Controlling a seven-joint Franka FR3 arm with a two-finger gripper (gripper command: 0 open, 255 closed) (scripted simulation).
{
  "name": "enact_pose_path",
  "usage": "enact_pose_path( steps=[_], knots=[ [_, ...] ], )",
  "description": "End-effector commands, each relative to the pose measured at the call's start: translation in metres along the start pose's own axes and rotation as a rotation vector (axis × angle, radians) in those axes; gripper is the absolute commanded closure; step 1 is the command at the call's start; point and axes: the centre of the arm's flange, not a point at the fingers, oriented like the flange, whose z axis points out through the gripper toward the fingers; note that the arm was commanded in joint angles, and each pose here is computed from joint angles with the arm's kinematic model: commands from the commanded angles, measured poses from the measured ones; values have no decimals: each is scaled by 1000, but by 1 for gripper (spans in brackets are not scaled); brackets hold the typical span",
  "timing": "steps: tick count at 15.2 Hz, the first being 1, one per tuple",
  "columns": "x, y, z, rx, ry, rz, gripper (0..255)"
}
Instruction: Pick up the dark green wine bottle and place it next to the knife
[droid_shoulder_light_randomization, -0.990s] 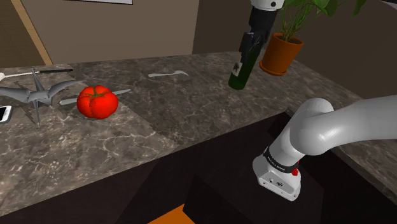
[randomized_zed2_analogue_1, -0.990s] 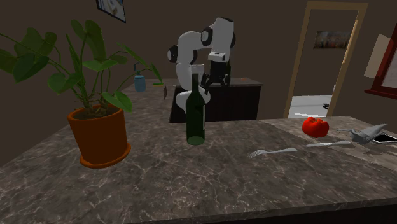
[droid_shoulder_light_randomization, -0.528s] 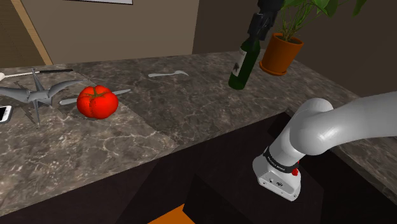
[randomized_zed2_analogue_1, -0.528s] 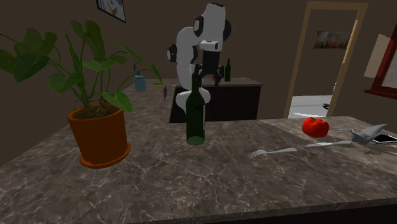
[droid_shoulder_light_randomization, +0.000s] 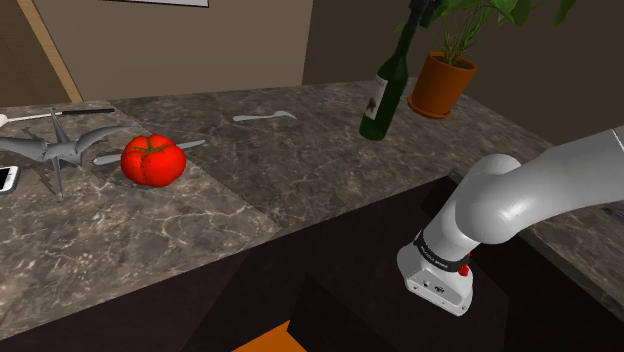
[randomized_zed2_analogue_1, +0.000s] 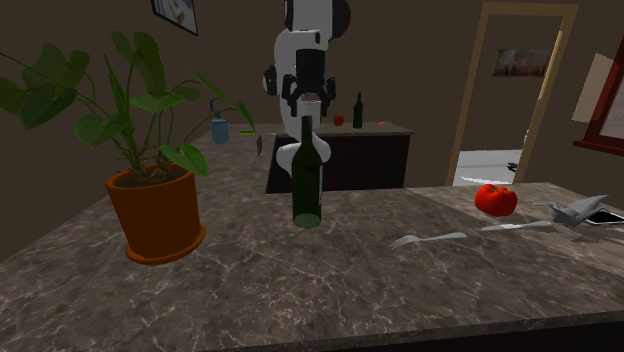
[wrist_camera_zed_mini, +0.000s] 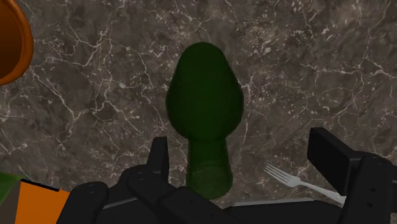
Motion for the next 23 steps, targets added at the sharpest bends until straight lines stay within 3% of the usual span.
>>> enact_pose_path(
  steps=[1, 8, 16, 17, 23],
  knots=[
    [4, 14, -11, 5, 10, -13, 0],
    [4, 13, 29, 5, 10, -13, 0],
    [4, 13, 29, 5, 10, -13, 0],
    [4, 13, 29, 5, 10, -13, 255],
    [4, 13, 29, 5, 10, -13, 255]
  ],
)
